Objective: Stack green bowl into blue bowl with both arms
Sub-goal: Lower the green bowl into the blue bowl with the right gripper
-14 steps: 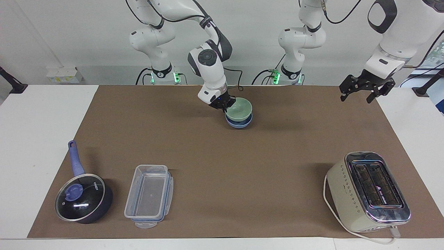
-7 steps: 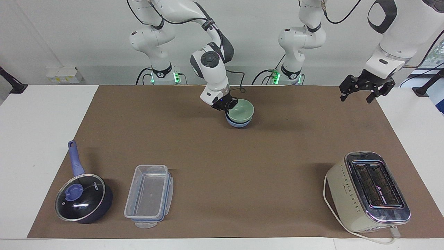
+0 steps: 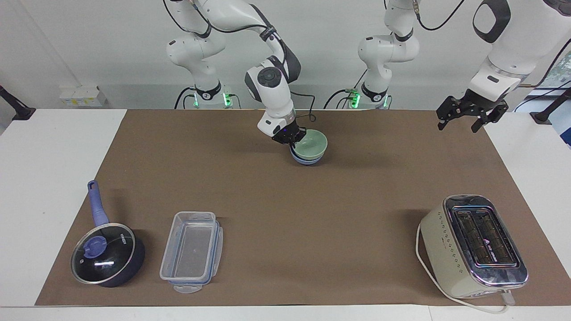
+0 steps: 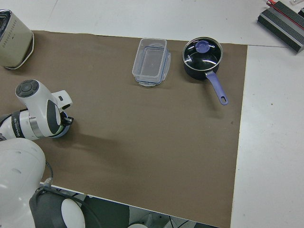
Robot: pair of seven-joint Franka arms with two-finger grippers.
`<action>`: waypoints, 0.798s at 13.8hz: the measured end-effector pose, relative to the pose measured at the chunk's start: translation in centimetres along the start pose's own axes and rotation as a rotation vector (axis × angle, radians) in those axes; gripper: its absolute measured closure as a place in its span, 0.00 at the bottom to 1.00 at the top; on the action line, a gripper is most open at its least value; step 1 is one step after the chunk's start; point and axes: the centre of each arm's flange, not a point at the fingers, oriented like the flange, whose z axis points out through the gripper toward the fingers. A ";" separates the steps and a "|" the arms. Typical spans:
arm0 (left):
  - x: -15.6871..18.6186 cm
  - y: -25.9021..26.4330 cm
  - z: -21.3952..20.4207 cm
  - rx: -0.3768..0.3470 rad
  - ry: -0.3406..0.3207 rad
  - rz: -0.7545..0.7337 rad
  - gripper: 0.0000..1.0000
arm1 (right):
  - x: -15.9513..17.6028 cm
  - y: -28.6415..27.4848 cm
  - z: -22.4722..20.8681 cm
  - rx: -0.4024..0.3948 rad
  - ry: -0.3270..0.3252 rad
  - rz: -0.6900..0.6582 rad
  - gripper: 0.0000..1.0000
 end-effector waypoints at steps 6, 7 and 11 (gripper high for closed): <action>0.0 0.0 0.0 0.000 0.000 0.000 0.00 | 0.0 -0.1 -0.1 0.000 -0.002 -0.001 0.95; 0.0 0.0 0.0 0.000 0.000 0.000 0.00 | 0.0 -0.1 -0.2 -0.001 -0.005 -0.001 0.95; 0.0 0.0 0.0 0.000 0.000 0.000 0.00 | 0.1 -0.4 -1.2 -0.001 -0.009 -0.006 0.95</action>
